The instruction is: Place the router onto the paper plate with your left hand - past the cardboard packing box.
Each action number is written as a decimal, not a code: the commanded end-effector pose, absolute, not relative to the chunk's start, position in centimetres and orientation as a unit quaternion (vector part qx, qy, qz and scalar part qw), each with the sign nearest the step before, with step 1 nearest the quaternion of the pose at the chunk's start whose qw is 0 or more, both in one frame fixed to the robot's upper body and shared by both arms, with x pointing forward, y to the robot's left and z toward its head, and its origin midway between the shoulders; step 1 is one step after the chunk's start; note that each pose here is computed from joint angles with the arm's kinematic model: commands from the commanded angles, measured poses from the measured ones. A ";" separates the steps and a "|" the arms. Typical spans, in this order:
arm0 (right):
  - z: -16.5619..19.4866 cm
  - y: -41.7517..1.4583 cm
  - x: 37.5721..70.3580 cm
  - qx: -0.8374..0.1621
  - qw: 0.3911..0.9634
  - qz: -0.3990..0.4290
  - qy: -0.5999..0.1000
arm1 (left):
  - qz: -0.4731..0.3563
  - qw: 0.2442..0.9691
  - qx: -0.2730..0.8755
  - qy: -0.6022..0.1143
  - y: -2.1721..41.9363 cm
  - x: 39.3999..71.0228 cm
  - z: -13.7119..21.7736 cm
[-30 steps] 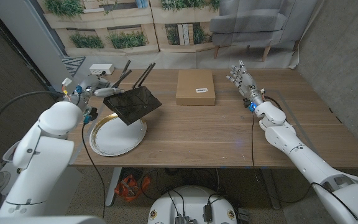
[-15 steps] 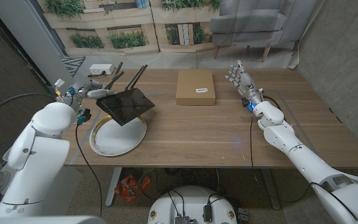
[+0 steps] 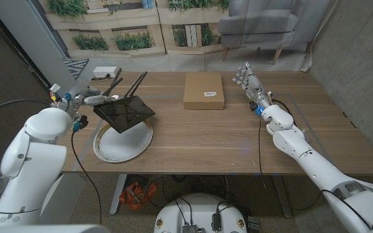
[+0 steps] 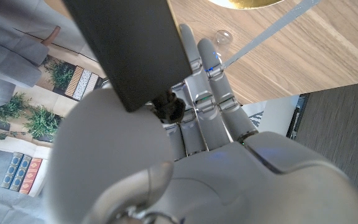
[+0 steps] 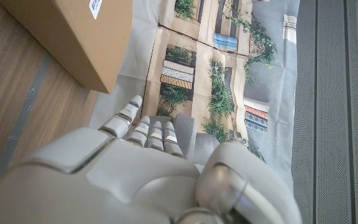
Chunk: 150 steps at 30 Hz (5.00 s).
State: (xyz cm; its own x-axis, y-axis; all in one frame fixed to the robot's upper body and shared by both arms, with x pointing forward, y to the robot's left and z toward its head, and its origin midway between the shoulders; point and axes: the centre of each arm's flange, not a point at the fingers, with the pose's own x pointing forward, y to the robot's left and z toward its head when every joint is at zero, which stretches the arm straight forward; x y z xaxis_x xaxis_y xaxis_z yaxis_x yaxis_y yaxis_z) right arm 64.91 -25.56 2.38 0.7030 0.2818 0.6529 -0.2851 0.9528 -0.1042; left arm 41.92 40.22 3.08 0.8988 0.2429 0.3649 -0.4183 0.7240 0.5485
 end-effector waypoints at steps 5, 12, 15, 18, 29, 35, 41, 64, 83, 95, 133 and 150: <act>2.1 -24.8 64.3 -0.002 0.923 0.154 -0.352 | 0.175 0.925 0.317 -0.112 41.7 41.9 1.5; 2.1 -24.3 64.0 -0.007 0.923 0.155 -0.352 | 0.179 0.929 0.307 -0.100 42.7 42.0 0.5; 2.2 -24.1 63.9 -0.009 0.923 0.155 -0.353 | 0.182 0.931 0.303 -0.093 43.3 42.3 0.1; 2.1 -23.9 63.8 -0.011 0.922 0.156 -0.353 | 0.183 0.932 0.299 -0.087 43.7 42.6 0.0; 2.0 -23.5 63.8 -0.008 0.924 0.153 -0.350 | 0.183 0.934 0.292 -0.093 44.5 43.6 -0.3; 2.0 -23.3 63.8 -0.010 0.924 0.151 -0.350 | 0.176 0.936 0.291 -0.086 44.7 44.2 -0.5; 1.9 -23.3 63.9 -0.009 0.925 0.150 -0.349 | 0.172 0.938 0.291 -0.078 44.8 44.6 -0.7; 1.8 -23.4 64.1 -0.007 0.926 0.147 -0.348 | 0.138 0.944 0.295 -0.052 44.5 46.0 -2.0; 1.7 -23.4 64.0 -0.009 0.926 0.147 -0.347 | 0.133 0.953 0.272 -0.029 44.8 46.7 -4.3; 1.6 -23.4 63.9 -0.007 0.927 0.146 -0.346 | 0.136 0.958 0.251 0.000 45.7 47.3 -6.0; 2.0 -23.4 64.4 -0.013 0.928 0.142 -0.344 | 0.148 0.965 0.208 0.055 48.0 49.8 -8.5; 1.9 -23.8 64.8 -0.007 0.929 0.139 -0.342 | 0.133 0.967 0.210 0.047 47.9 50.1 -7.6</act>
